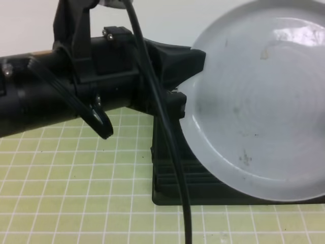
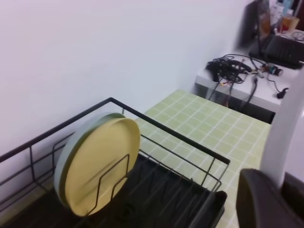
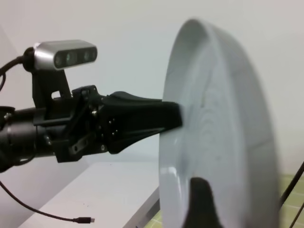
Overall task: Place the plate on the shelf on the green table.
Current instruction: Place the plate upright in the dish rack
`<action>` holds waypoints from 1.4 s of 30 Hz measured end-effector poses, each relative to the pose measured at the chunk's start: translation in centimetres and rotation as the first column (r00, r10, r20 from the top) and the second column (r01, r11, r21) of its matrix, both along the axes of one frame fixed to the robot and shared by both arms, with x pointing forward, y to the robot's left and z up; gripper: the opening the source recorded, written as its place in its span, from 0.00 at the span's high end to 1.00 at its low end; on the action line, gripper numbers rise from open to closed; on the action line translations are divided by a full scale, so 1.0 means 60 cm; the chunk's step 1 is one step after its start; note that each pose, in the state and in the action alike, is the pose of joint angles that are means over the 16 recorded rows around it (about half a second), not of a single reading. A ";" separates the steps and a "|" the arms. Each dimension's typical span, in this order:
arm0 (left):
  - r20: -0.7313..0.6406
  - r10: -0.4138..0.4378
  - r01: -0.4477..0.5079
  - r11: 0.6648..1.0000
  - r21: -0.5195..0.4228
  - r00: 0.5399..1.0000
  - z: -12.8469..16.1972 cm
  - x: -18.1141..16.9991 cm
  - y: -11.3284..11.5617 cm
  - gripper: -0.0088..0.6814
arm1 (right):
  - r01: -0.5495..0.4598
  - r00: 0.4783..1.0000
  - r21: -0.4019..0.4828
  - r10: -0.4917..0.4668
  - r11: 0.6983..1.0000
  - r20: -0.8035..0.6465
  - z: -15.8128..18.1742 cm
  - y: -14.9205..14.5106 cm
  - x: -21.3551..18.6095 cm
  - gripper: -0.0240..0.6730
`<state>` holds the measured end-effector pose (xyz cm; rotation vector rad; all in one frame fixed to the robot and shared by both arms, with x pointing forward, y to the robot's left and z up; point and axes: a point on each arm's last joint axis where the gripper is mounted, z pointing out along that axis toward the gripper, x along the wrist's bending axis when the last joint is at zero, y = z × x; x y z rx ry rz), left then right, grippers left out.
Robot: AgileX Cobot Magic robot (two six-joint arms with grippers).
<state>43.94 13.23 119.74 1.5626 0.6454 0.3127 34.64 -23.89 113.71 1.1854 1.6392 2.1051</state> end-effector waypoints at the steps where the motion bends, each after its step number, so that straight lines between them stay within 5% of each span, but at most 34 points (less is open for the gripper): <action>1: 0.000 -0.002 0.002 1.000 -0.003 1.000 0.000 -0.001 -0.002 0.98 | 0.000 1.000 0.003 0.000 1.000 -0.002 0.000 0.000 0.001 0.47; 6: -0.003 -0.027 0.027 0.999 -0.020 1.000 0.001 -0.004 -0.008 0.94 | 0.003 1.000 0.005 -0.003 1.000 -0.004 0.000 -0.001 0.003 0.69; 12: -0.024 -0.055 0.053 0.996 -0.075 0.998 0.005 -0.007 -0.012 0.74 | 0.035 0.999 -0.024 -0.035 0.999 0.021 -0.001 -0.004 0.007 0.91; 18: -0.025 -0.081 0.077 0.990 -0.121 0.996 0.011 -0.010 -0.014 0.47 | 0.181 0.980 -0.100 -0.170 0.978 0.105 0.004 -0.020 0.023 0.96; 23: -0.005 -0.095 0.093 0.985 -0.143 0.995 0.019 -0.018 -0.011 0.35 | 0.319 0.939 -0.200 -0.280 0.926 0.199 0.020 -0.037 0.048 0.96; 28: 0.062 -0.095 0.102 0.988 -0.120 0.994 0.031 -0.032 -0.002 0.45 | 0.422 0.898 -0.359 -0.330 0.832 0.292 0.041 -0.054 0.091 0.96; 33: 0.145 -0.078 0.088 0.994 -0.063 0.986 0.044 -0.051 0.014 0.66 | 0.427 0.898 -0.554 -0.262 0.715 0.354 0.060 -0.063 0.154 0.96; 42: 0.208 0.015 -0.032 0.996 0.078 0.978 0.052 -0.075 0.051 0.96 | 0.350 0.928 -0.844 -0.025 0.407 0.373 0.062 -0.078 0.283 0.97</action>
